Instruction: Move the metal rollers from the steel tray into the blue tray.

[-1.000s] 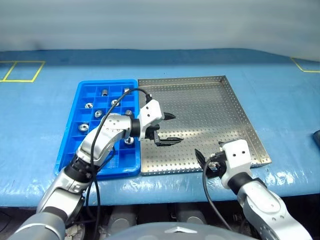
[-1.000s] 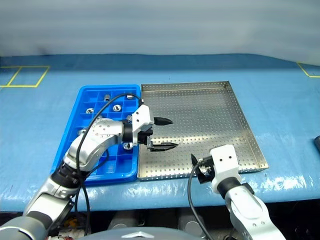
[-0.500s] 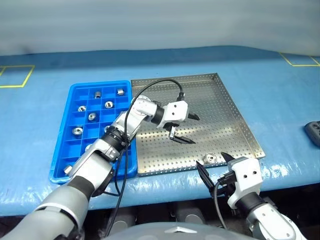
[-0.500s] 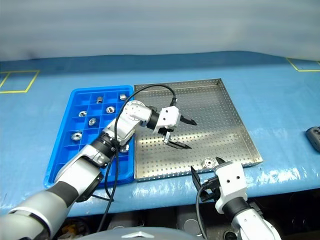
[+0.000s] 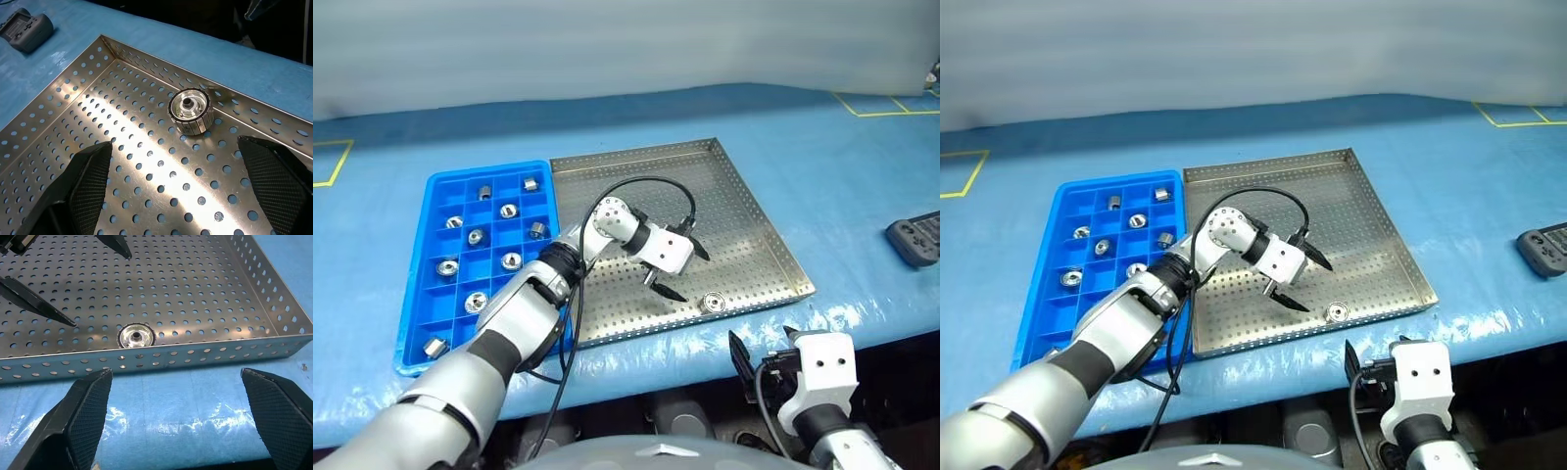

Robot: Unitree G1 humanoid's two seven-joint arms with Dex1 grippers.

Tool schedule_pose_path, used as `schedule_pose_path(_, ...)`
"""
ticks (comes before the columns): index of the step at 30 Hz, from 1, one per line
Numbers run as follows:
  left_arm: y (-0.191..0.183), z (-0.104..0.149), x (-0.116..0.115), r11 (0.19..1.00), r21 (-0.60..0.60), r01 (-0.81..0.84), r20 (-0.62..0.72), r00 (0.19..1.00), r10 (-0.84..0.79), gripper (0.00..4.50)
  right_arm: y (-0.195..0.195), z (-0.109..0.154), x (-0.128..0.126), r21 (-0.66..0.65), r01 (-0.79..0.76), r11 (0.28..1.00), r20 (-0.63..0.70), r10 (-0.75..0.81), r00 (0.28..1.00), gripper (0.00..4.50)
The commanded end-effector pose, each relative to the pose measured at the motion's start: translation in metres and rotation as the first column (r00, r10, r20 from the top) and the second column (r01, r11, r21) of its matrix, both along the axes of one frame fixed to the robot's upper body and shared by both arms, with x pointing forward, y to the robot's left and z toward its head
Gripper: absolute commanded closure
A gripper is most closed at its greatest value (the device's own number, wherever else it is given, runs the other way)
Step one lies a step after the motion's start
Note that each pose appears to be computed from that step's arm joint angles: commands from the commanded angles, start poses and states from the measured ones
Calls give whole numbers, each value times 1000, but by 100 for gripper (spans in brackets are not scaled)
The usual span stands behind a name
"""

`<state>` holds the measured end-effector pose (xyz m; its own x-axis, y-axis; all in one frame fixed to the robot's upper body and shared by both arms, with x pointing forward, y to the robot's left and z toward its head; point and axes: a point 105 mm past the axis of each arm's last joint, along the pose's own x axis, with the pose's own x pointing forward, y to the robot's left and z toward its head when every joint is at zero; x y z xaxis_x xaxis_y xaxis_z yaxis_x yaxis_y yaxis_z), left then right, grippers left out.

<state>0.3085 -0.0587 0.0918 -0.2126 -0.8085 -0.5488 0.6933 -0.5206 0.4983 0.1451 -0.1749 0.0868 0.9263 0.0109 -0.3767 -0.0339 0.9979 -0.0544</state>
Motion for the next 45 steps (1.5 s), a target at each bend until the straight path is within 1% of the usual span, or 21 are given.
schedule_pose_path(1, -12, 13, -1, 998, -43, 38, 62, 997, -35, 0, 6, 11, 5, 25, 1, 1000, 41, -2, 999, 6)
schedule_pose_path(6, -12, 2, -3, 995, 37, 95, 161, 982, -99, 0, 12, 15, 14, 37, -6, 999, 70, 4, 998, 6)
schedule_pose_path(10, -9, -5, -6, 986, 93, 139, 220, 963, -156, 0, 13, 15, 15, 40, -1, 999, 76, -2, 997, 6)
schedule_pose_path(12, -10, -6, -6, 983, 103, 155, 249, 952, -176, 0, 14, 15, 16, 43, 1, 999, 76, -5, 997, 6)
schedule_pose_path(20, -21, -8, -11, 968, 142, 207, 328, 913, -243, 0, 16, 16, 20, 53, 20, 998, 87, -24, 996, 6)
schedule_pose_path(24, -20, -15, -12, 952, 208, 225, 350, 892, -287, 0, 16, 15, 21, 51, 30, 998, 92, -34, 995, 6)
schedule_pose_path(27, -19, -20, -12, 940, 249, 231, 366, 876, -313, 63, 17, 15, 21, 49, 37, 998, 94, -42, 995, 0)
schedule_pose_path(30, -16, -25, -11, 929, 290, 231, 360, 873, -330, 160, 17, 14, 20, 49, 41, 998, 95, -46, 994, 0)
schedule_pose_path(33, -14, -28, -11, 925, 305, 228, 355, 874, -332, 258, 18, 14, 20, 49, 45, 998, 96, -50, 994, 0)
schedule_pose_path(36, -14, -27, -10, 931, 294, 216, 350, 882, -316, 263, 18, 14, 20, 50, 46, 998, 97, -51, 994, 0)
schedule_pose_path(40, -16, -18, -5, 957, 235, 173, 331, 911, -246, 263, 19, 14, 21, 53, 38, 998, 98, -43, 994, 0)
schedule_pose_path(45, -7, 13, 7, 981, 146, 129, 275, 947, -166, 263, 22, 14, 24, 56, 15, 998, 96, -20, 995, 0)
